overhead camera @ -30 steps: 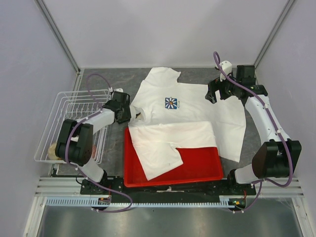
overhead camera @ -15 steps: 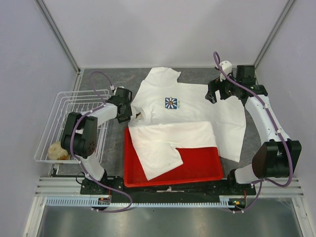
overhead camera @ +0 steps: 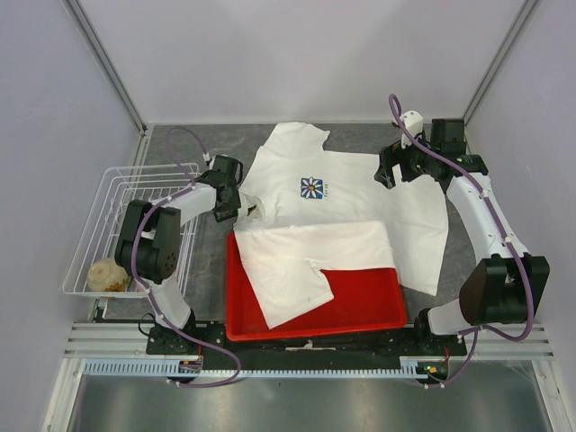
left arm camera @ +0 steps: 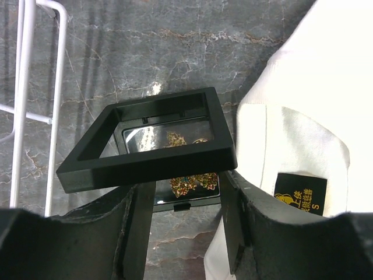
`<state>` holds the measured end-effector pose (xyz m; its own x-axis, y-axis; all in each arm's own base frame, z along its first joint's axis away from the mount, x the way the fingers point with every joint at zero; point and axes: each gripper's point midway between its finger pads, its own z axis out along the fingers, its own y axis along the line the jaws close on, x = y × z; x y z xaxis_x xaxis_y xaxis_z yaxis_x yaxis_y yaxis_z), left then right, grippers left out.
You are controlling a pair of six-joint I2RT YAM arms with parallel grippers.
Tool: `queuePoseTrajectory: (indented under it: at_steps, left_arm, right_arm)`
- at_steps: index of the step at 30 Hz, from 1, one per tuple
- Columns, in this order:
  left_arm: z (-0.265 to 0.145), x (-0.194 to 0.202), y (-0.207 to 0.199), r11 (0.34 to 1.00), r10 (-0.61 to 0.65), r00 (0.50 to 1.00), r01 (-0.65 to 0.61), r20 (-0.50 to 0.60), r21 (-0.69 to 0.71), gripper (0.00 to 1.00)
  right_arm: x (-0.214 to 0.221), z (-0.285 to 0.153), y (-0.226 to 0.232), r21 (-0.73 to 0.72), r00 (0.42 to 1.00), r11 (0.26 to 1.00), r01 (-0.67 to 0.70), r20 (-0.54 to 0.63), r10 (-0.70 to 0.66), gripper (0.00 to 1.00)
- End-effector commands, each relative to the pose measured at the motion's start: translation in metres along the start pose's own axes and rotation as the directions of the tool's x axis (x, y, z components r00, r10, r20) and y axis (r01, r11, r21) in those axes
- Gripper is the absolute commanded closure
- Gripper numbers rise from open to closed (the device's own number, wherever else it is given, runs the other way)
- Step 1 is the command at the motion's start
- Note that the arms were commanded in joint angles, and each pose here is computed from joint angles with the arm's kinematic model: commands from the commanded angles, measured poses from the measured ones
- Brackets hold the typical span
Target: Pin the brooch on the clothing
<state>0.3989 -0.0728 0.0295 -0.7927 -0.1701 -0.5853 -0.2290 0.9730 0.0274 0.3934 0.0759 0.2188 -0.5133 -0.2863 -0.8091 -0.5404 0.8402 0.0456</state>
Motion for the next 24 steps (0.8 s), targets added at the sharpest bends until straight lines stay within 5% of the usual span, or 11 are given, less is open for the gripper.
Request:
queuePoseTrajectory:
  at_steps: [1, 4, 8, 24]
  left_arm:
    - [0.006, 0.004, 0.001, 0.999, -0.025, 0.999, 0.024, -0.028, -0.034, 0.45]
    - [0.007, 0.005, 0.0, 0.999, -0.022, 0.999, 0.021, -0.037, -0.03, 0.46]
    - [0.007, 0.004, -0.001, 1.0, -0.019, 0.999, 0.018, -0.035, -0.023, 0.63]
    - [-0.039, -0.036, 0.005, 1.0, -0.007, 0.991, 0.006, 0.134, 0.009, 0.73]
  right_arm:
    - [-0.009, -0.005, -0.002, 0.018, 0.999, 0.999, 0.027, 0.034, -0.028, 0.02]
    - [-0.009, -0.005, -0.002, 0.022, 0.999, 0.999, 0.03, 0.034, -0.031, 0.02]
    - [-0.009, -0.004, -0.002, 0.022, 0.999, 0.999, 0.029, 0.031, -0.029, 0.02]
    - [-0.016, -0.005, 0.003, -0.004, 0.998, 1.0, 0.01, 0.062, -0.009, 0.02]
